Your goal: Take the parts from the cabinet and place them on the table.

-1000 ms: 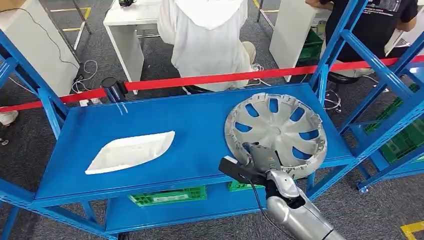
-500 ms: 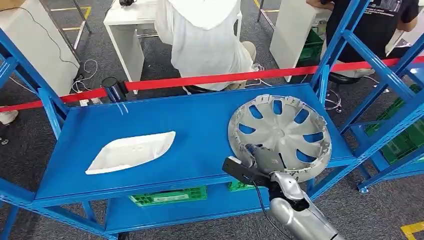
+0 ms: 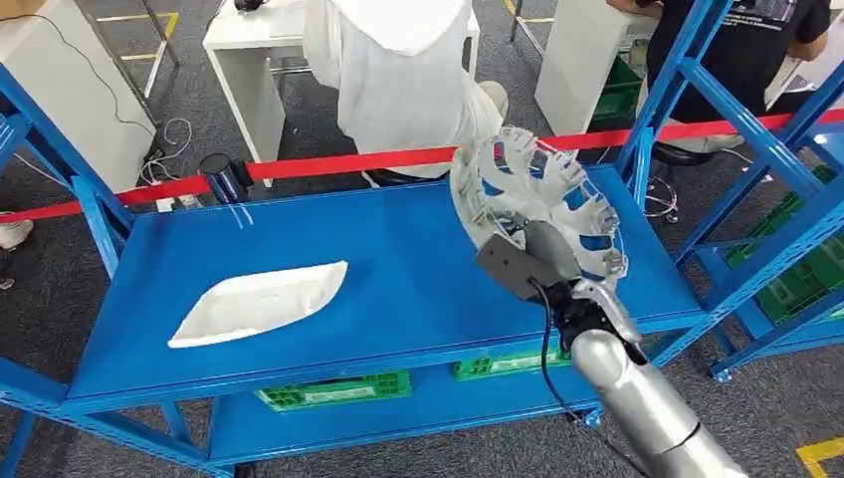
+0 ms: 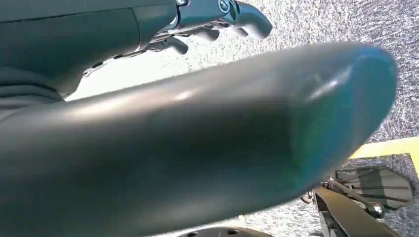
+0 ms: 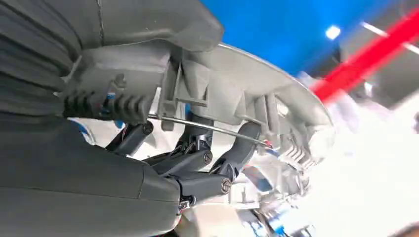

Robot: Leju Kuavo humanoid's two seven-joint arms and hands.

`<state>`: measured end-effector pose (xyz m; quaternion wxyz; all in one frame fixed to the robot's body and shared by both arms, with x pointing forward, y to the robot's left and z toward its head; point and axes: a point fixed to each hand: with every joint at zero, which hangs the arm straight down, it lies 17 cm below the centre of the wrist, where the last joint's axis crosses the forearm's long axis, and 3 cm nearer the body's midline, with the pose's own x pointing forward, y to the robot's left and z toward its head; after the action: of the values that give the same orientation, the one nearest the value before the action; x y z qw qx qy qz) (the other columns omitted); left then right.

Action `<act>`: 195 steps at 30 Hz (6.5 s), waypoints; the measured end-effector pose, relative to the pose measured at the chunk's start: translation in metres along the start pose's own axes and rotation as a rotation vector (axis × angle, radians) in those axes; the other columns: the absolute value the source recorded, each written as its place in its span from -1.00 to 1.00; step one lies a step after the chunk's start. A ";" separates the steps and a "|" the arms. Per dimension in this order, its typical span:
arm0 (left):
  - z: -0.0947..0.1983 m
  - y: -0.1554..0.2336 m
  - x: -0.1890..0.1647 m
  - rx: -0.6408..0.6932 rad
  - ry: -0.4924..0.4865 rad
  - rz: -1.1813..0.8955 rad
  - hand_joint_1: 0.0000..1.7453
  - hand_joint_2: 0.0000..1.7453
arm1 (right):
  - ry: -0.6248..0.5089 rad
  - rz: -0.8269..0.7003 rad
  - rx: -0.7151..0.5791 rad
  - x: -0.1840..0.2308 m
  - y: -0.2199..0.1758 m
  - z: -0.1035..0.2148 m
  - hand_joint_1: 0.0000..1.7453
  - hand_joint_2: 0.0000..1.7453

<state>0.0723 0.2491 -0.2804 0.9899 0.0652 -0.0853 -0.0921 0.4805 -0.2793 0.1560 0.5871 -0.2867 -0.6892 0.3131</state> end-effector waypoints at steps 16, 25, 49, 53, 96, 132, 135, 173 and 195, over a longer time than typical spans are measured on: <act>0.001 -0.003 0.004 0.004 -0.014 0.019 -1.00 1.00 | -0.283 0.013 -0.276 0.093 -0.108 -0.026 1.00 1.00; 0.000 0.000 0.005 0.026 -0.018 0.030 -1.00 1.00 | -0.402 0.005 -0.381 0.128 -0.129 0.002 1.00 1.00; 0.000 0.004 0.003 0.045 -0.005 0.144 -1.00 1.00 | -0.450 0.019 -0.367 0.158 -0.096 0.038 1.00 1.00; 0.000 0.000 0.001 0.029 0.011 0.150 -1.00 1.00 | -0.434 0.023 -0.363 0.156 -0.090 0.045 1.00 1.00; 0.000 -0.001 0.003 0.018 0.027 0.217 -1.00 1.00 | -0.468 0.022 -0.286 0.177 -0.075 0.047 1.00 1.00; 0.001 -0.003 0.004 0.020 0.047 0.196 -1.00 1.00 | -0.444 0.003 -0.261 0.153 -0.066 0.045 1.00 1.00; 0.000 -0.002 0.004 0.021 0.042 0.187 -1.00 1.00 | -0.432 0.010 -0.270 0.142 -0.069 0.049 1.00 1.00; 0.000 0.001 0.006 0.014 0.018 0.185 -1.00 1.00 | -0.439 0.032 -0.272 0.133 -0.076 0.048 1.00 1.00; 0.000 -0.003 0.011 0.012 0.020 0.182 -1.00 1.00 | -0.451 0.060 -0.292 0.145 -0.075 0.031 1.00 1.00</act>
<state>0.0827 0.2443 -0.2785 0.9946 0.0641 -0.0814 -0.0008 0.4265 -0.2193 0.3015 0.3618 -0.3117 -0.8316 0.2835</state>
